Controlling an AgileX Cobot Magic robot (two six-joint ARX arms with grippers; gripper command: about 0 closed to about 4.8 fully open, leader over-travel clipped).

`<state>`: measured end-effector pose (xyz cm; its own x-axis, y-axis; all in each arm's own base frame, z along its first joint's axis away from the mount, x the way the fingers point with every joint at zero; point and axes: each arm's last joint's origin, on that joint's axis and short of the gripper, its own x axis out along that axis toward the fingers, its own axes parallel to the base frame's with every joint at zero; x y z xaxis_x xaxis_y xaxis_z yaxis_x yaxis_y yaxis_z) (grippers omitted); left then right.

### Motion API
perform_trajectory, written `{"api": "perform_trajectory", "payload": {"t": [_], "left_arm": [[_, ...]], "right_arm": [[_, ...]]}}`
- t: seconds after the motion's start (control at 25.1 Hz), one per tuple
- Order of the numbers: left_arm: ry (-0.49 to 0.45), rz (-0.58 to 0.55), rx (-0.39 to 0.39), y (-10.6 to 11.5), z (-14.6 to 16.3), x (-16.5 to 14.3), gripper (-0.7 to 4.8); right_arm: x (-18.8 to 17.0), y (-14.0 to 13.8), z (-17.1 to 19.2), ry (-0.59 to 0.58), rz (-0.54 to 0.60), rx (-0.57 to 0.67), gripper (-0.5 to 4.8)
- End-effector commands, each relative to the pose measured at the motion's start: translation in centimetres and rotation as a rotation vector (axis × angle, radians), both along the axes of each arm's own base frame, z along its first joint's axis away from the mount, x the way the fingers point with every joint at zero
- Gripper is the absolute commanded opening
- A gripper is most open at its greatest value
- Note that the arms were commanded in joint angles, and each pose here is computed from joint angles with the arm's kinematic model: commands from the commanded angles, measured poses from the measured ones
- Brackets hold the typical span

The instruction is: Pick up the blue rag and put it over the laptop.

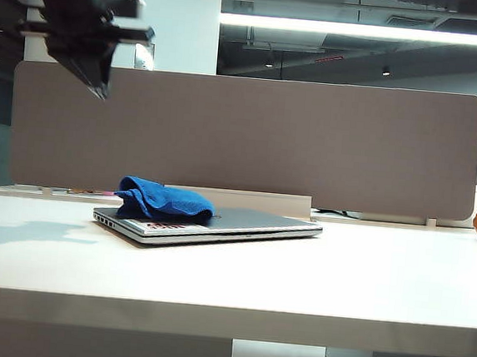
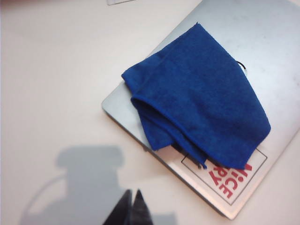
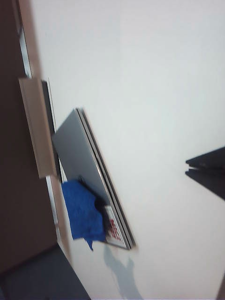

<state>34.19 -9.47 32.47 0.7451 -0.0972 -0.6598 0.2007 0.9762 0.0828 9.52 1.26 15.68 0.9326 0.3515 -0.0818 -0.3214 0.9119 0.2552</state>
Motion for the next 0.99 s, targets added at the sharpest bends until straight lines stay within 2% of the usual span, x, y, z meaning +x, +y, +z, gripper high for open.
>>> {"api": "perform_trajectory", "payload": {"t": [0.04, 0.24, 0.68, 0.84, 0.99], "left_arm": [[-0.036, -0.016, 0.002, 0.6, 0.3, -2.0, -0.06], [-0.091, -0.014, -0.014, 1.9, 0.2, -6.6, -0.06], [-0.179, 0.007, -0.070, 4.2, 1.3, -14.9, -0.06], [-0.231, 0.007, -0.085, 5.2, 1.8, -18.1, -0.06], [-0.270, 0.010, -0.094, 5.7, 1.6, -20.1, -0.06]], "right_arm": [[0.0, -0.1, -0.3, 0.004, -0.037, -0.053, -0.01], [0.0, -0.2, -0.7, 0.025, -0.072, -0.098, -0.01], [0.2, -1.1, -0.6, 0.027, -0.355, -0.155, -0.01], [0.2, -1.1, -0.6, 0.019, -0.358, -0.204, -0.01], [0.1, -1.1, -0.6, 0.020, -0.357, -0.202, -0.01]]}}
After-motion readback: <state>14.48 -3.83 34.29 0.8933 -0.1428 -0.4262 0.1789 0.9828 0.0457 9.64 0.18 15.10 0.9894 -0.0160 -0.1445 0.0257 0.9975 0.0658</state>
